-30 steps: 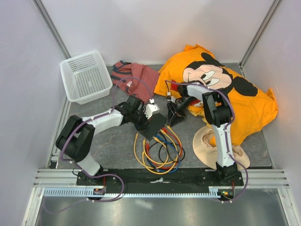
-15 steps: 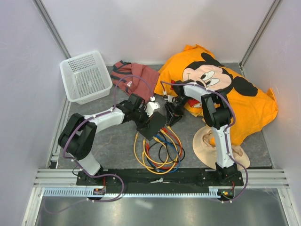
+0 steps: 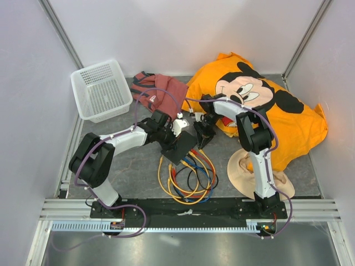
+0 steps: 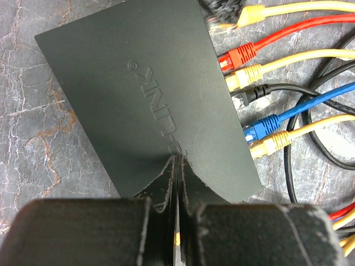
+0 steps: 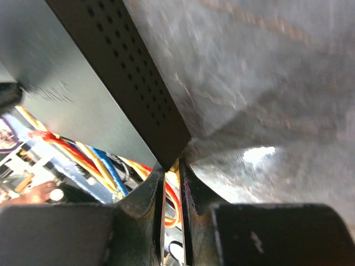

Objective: Pull the plug from the switch port

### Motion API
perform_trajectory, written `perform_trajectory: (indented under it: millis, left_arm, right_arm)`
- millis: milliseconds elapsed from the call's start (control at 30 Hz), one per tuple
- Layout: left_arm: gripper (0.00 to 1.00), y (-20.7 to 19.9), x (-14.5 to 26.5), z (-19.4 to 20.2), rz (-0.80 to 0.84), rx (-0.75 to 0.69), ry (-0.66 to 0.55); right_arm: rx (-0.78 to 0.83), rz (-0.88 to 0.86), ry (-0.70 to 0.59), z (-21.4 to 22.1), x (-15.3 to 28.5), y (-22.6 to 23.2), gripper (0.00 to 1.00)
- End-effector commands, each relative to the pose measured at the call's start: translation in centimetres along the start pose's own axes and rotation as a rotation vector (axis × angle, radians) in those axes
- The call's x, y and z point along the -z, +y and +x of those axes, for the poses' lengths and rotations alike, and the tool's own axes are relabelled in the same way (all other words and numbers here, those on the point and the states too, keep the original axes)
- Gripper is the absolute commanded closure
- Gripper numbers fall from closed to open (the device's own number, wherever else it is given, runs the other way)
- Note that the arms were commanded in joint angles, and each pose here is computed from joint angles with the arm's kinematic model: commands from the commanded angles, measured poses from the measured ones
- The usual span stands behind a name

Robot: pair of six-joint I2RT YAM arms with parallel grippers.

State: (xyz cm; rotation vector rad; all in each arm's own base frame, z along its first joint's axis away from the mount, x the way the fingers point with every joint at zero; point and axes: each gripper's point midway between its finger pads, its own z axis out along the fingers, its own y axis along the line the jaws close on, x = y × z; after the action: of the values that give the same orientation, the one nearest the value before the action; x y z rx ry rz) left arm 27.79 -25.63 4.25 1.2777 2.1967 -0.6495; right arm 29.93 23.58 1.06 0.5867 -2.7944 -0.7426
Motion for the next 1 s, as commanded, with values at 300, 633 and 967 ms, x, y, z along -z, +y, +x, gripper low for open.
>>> perform_trajectory:
  millis: [300, 633, 967]
  left_arm:
    - [0.98, 0.7, 0.3, 0.4, -0.067, 0.031, -0.002]
    - [0.98, 1.1, 0.5, -0.4, -0.082, 0.021, -0.025]
    - [0.99, 1.0, 0.5, 0.0, -0.081, 0.024, -0.018]
  right_arm:
    - [0.163, 0.374, -0.123, -0.5, 3.2, -6.3, 0.72]
    - [0.183, 0.389, -0.02, 1.7, 1.0, -6.9, 0.37]
    - [0.258, 0.399, -0.084, 1.7, 1.8, -5.6, 0.43]
